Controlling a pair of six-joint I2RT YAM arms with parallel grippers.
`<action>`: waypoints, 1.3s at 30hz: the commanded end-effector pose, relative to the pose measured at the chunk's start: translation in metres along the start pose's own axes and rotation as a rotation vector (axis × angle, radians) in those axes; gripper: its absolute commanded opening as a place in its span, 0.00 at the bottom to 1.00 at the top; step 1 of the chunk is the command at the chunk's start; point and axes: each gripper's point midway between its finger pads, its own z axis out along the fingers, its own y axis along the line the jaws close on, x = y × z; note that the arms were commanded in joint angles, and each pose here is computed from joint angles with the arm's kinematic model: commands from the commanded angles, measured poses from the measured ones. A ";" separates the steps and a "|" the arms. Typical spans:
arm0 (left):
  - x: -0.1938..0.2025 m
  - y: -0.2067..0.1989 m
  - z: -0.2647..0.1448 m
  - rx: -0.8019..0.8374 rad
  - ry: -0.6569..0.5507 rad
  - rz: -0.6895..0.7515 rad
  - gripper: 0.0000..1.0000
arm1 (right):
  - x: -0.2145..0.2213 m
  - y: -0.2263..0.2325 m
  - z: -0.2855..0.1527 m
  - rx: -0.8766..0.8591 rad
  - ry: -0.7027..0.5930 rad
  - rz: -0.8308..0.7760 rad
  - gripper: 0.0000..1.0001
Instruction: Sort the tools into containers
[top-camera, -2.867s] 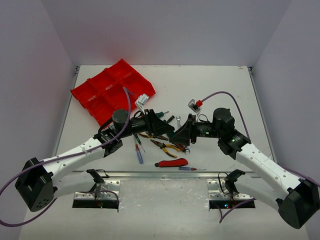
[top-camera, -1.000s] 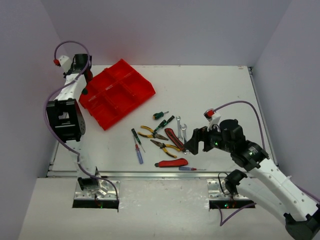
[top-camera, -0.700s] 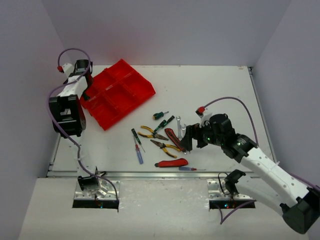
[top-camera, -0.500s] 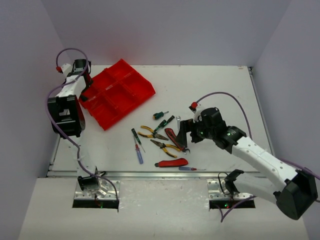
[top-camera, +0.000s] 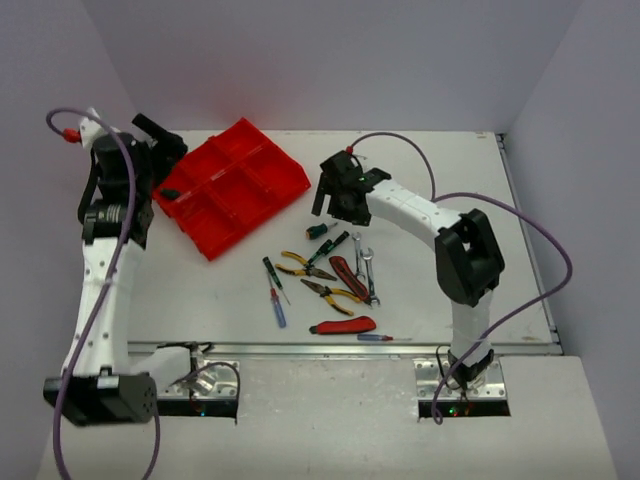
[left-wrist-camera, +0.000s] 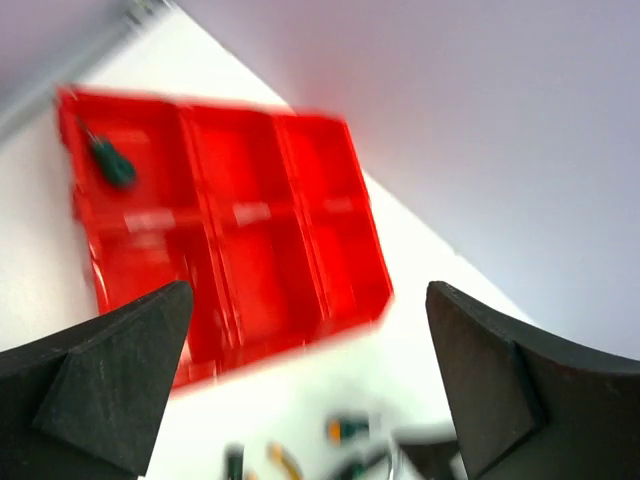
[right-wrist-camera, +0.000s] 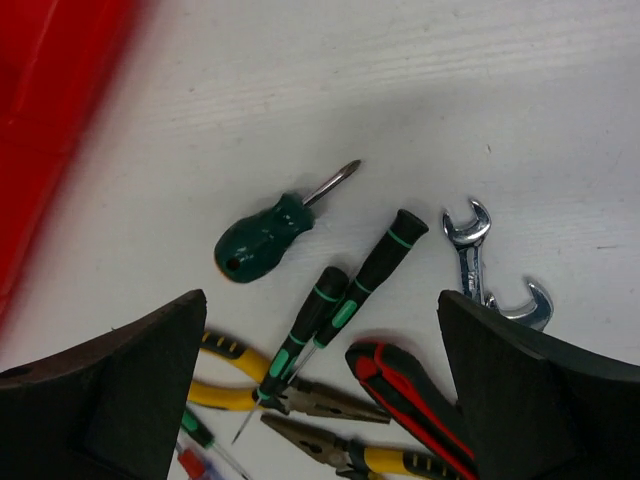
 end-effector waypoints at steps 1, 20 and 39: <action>0.079 0.013 -0.046 0.162 0.157 0.142 1.00 | -0.006 0.009 0.011 0.161 -0.120 0.118 0.94; 0.116 0.050 -0.075 0.227 0.154 0.268 1.00 | 0.039 0.033 0.066 0.270 -0.092 0.115 0.77; 0.138 0.024 -0.081 0.352 0.266 0.278 1.00 | 0.000 0.094 0.013 -0.101 -0.239 -0.354 0.03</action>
